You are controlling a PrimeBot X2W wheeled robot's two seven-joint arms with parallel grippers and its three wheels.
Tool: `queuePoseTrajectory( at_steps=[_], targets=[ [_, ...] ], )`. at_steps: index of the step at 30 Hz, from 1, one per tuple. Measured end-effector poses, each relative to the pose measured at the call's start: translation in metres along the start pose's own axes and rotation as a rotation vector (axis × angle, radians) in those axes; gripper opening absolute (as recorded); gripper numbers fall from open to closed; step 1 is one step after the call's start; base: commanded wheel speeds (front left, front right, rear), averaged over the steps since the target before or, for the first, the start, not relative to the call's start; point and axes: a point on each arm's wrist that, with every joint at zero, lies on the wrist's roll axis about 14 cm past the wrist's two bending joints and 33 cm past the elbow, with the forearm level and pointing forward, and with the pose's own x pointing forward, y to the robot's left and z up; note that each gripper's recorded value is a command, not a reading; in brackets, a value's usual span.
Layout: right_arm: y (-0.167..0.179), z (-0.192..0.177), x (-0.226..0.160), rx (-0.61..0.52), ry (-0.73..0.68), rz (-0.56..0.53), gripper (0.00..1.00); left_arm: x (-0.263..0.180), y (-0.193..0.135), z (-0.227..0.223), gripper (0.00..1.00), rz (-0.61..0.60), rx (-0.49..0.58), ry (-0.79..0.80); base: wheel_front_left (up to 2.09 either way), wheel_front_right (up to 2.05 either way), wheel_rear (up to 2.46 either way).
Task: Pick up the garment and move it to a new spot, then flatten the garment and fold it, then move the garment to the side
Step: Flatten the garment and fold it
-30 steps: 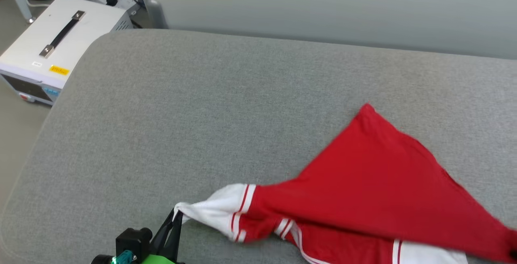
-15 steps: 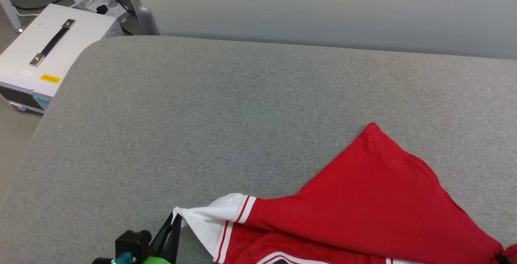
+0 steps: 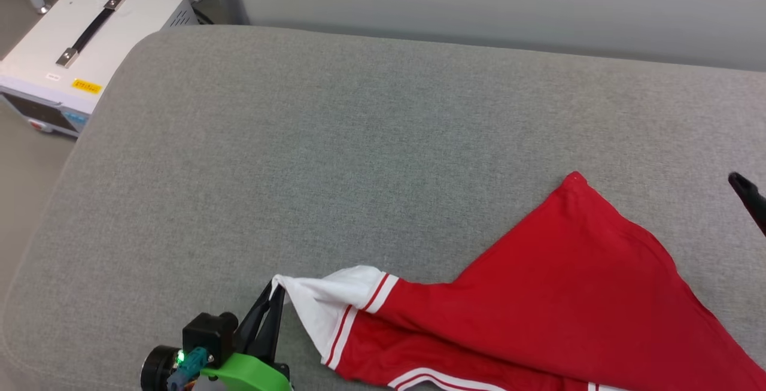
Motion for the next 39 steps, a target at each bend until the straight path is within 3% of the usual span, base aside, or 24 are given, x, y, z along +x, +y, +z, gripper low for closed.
queuePoseTrajectory(
  at_steps=[4, 12, 17, 29, 34, 35, 36, 39],
  targets=[
    [0.026, 0.008, 0.028, -0.1, 0.096, 0.096, 1.0, 0.006, 0.001, 0.005, 0.0, 0.003, 0.004, -0.011, 0.0, 0.0, 0.0],
    [0.058, -0.032, 0.076, -0.267, 0.444, 0.221, 1.0, 0.016, 0.004, 0.005, 0.0, 0.028, -0.009, -0.012, 0.0, 0.0, 0.0],
    [0.064, -0.06, 0.102, -0.303, 0.597, 0.247, 1.0, 0.02, 0.007, -0.001, 0.0, 0.049, -0.014, 0.007, 0.0, 0.0, 0.0],
    [0.067, -0.137, 0.141, -0.332, 0.804, 0.282, 1.0, 0.036, 0.009, -0.005, 0.0, 0.067, -0.028, 0.022, 0.0, 0.0, 0.0],
    [0.071, -0.145, 0.146, -0.348, 0.793, 0.311, 1.0, 0.036, 0.014, -0.008, 0.0, 0.081, -0.027, 0.03, 0.0, 0.0, 0.0],
    [0.071, -0.145, 0.146, -0.352, 0.786, 0.311, 0.31, 0.036, 0.014, -0.008, 0.0, 0.08, -0.026, 0.03, 0.0, 0.0, 0.0],
    [0.071, -0.144, 0.146, -0.357, 0.777, 0.312, 0.0, 0.036, 0.013, -0.008, 0.0, 0.079, -0.024, 0.029, 0.0, 0.0, 0.0],
    [0.07, -0.139, 0.15, -0.339, 0.718, 0.303, 0.0, 0.037, 0.012, -0.006, 0.0, 0.071, -0.02, 0.023, 0.0, 0.0, 0.0]
  ],
)
